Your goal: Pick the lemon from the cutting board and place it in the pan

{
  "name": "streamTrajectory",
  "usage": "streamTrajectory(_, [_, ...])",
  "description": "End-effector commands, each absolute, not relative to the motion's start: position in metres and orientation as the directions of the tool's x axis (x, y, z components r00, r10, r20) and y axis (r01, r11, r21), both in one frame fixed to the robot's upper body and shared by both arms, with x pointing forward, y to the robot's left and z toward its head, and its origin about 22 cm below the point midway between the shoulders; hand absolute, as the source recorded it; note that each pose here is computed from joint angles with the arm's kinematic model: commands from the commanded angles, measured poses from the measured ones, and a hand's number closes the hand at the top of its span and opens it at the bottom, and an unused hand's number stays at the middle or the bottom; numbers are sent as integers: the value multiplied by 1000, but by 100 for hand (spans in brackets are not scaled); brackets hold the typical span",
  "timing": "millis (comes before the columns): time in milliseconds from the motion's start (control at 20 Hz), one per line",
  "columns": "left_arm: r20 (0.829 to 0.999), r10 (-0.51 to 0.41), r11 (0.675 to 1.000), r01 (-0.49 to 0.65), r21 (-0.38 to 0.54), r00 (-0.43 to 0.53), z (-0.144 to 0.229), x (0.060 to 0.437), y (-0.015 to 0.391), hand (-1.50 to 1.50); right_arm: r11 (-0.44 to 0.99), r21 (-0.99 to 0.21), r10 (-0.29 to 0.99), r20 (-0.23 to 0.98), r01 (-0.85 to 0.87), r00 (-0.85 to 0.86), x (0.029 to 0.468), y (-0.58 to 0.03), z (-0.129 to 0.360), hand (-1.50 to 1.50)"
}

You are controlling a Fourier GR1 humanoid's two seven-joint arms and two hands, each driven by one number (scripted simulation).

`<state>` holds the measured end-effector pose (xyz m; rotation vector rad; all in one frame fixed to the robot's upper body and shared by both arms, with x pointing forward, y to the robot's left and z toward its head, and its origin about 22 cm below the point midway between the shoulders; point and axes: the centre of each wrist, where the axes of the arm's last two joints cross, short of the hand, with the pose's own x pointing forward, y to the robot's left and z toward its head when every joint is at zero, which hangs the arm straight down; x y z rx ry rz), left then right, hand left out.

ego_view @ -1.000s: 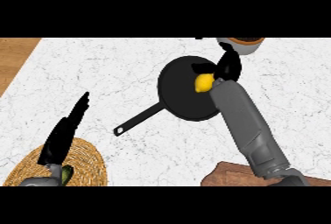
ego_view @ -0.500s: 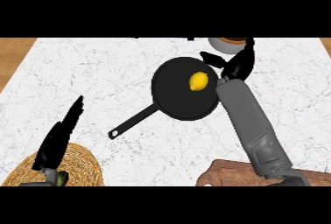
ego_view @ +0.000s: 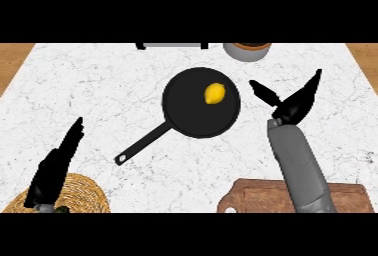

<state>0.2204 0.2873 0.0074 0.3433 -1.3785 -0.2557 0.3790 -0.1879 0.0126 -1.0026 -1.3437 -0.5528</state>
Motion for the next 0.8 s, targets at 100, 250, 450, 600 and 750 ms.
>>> streamTrajectory(100, [910, -368, 922, -48, 383, 193, 12, 221, 287, 0, 467, -264, 247, 955, 844, 162, 313, -215, 0, -150])
streamTrajectory(250, [910, -370, 921, -54, 386, 188, -1, 206, 307, 0, 479, -270, 258, 953, 835, 160, 272, -229, 3, -150])
streamTrajectory(450, [908, -370, 920, -57, 387, 198, -3, 210, 302, 0, 483, -312, 268, 942, 818, 201, 211, -264, 14, -150])
streamTrajectory(600, [905, -377, 920, -35, 391, 198, 12, 215, 293, 0, 495, -291, 272, 947, 819, 172, 178, -278, 39, -150])
streamTrajectory(750, [908, -374, 923, -19, 385, 190, 10, 222, 280, 0, 500, -300, 281, 944, 812, 176, 153, -283, 37, -150])
